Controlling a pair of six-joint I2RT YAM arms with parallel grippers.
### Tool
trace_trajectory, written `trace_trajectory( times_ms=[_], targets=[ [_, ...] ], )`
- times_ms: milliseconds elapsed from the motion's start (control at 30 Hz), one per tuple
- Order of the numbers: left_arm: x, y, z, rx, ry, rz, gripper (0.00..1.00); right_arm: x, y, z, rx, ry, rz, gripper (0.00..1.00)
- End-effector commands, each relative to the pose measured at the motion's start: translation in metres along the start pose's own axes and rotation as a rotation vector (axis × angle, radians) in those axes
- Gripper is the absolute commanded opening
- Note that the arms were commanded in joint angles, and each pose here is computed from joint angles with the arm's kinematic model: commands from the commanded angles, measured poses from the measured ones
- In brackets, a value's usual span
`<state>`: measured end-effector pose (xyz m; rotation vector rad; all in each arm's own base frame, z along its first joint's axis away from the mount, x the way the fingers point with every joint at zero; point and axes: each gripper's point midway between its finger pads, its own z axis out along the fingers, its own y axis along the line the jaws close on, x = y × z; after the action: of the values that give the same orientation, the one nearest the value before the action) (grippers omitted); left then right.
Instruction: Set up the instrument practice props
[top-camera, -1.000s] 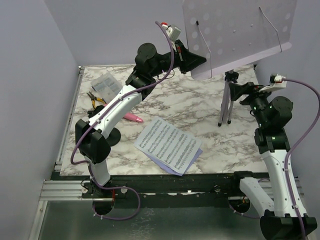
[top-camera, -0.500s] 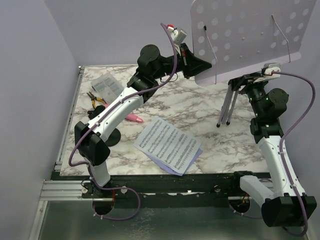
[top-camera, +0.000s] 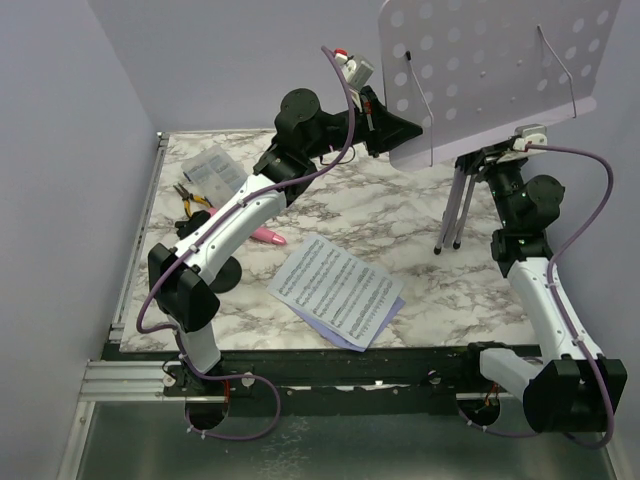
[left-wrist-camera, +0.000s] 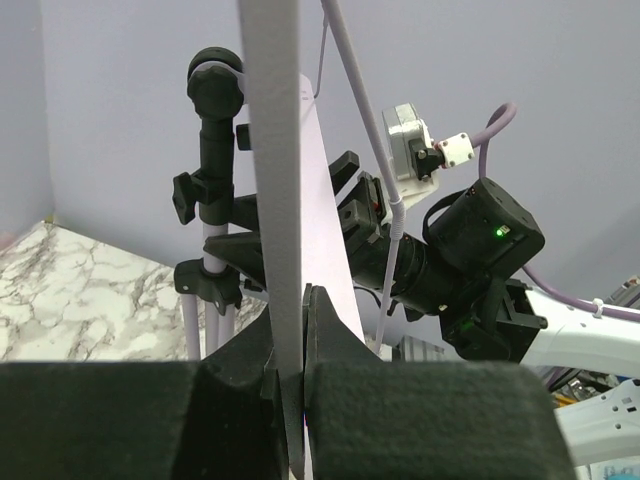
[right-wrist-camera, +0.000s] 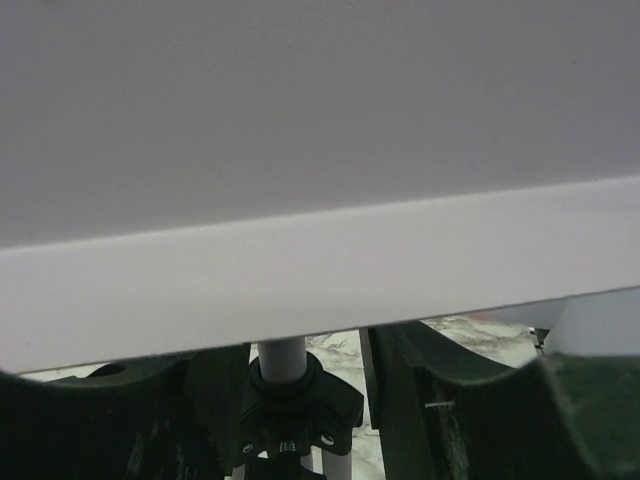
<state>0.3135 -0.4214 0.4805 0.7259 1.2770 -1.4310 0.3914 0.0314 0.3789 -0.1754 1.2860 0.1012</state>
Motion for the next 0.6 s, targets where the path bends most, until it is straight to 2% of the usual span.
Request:
trace_trajectory(
  times_ms=[0,100,267,433,567],
  targets=[
    [-0.018,-0.068,-0.011,0.183,0.026,0.009,0.00,-0.028,-0.008,0.009,0.019,-0.089,-0.090,0.52],
    [-0.017,-0.067,-0.010,0.184,0.028,0.006,0.00,-0.026,-0.010,0.007,0.033,-0.118,-0.118,0.54],
    [-0.015,-0.069,-0.008,0.193,0.035,-0.003,0.00,-0.032,0.006,0.004,-0.054,-0.214,-0.180,0.53],
    [-0.012,-0.068,-0.008,0.195,0.046,-0.011,0.00,-0.028,0.004,0.019,-0.058,-0.189,-0.179,0.50],
    [-0.010,-0.069,-0.008,0.200,0.055,-0.013,0.00,-0.027,0.006,0.026,-0.079,-0.182,-0.165,0.41]
  ],
)
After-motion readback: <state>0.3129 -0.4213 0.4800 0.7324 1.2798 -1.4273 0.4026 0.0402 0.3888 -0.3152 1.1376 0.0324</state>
